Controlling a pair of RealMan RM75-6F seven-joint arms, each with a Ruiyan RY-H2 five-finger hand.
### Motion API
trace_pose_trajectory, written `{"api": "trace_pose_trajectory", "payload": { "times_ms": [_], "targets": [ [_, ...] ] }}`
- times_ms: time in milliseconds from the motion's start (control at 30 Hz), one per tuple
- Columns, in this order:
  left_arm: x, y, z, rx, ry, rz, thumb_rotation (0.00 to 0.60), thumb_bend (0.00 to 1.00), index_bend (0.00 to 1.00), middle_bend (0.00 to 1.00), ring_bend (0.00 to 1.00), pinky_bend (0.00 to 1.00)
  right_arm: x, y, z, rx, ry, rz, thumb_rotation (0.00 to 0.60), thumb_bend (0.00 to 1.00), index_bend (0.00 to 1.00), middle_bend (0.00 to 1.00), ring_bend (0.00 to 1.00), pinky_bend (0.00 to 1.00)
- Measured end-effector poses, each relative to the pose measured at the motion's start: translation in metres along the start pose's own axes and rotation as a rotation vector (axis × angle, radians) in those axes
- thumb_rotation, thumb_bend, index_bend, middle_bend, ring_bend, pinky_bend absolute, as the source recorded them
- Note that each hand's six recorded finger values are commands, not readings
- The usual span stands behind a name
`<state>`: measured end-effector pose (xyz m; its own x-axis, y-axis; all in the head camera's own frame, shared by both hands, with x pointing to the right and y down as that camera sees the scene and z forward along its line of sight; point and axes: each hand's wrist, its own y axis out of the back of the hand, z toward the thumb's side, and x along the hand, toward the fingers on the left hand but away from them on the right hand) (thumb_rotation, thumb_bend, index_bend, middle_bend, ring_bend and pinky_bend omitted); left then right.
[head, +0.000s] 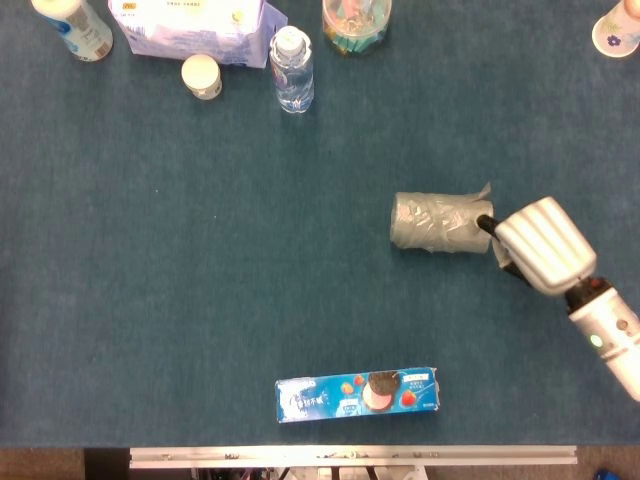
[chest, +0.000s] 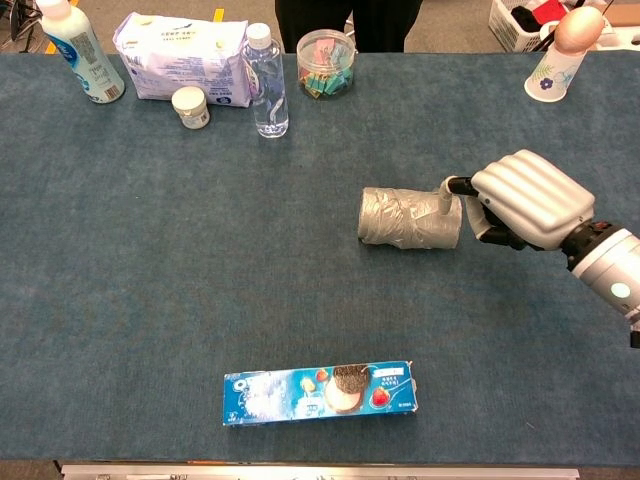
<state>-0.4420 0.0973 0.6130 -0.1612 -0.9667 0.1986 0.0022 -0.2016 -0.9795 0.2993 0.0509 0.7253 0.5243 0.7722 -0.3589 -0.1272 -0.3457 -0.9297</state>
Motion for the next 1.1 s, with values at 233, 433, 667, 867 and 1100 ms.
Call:
{"api": "trace_pose_trajectory", "payload": {
  "times_ms": [233,433,667,867,1100],
  "targets": [
    [0.0,0.0,-0.001,-0.001,0.003,-0.001,0.6,0.38,0.67,0.6,0.42,0.58,-0.01,-0.001,-0.006,-0.017,-0.026,-0.027,0.6,1.0,0.46,1.0,1.0,1.0],
    [0.0,-0.001,-0.001,0.002,0.002,-0.002,0.6,0.38,0.67,0.6,0.42,0.58,-0.011,-0.008,-0.015,-0.019,-0.052,-0.01,0.6,1.0,0.46,1.0,1.0,1.0],
    [0.0,0.001,-0.001,-0.001,0.003,0.003,0.6,0.38,0.67,0.6,0.42,0.58,-0.011,-0.023,-0.025,-0.023,-0.077,0.033,0.6,1.0,0.46,1.0,1.0,1.0],
    [0.0,0.001,0.0,0.001,0.001,0.001,0.6,0.38,0.67,0.6,0.42,0.58,-0.012,-0.022,-0.022,-0.035,-0.067,0.024,0.6,1.0,0.46,1.0,1.0,1.0],
    [-0.001,0.0,0.0,0.004,-0.001,0.0,0.6,0.38,0.67,0.6,0.42,0.58,-0.012,-0.007,-0.014,-0.054,-0.041,-0.027,0.6,1.0,0.46,1.0,1.0,1.0]
  ]
}}
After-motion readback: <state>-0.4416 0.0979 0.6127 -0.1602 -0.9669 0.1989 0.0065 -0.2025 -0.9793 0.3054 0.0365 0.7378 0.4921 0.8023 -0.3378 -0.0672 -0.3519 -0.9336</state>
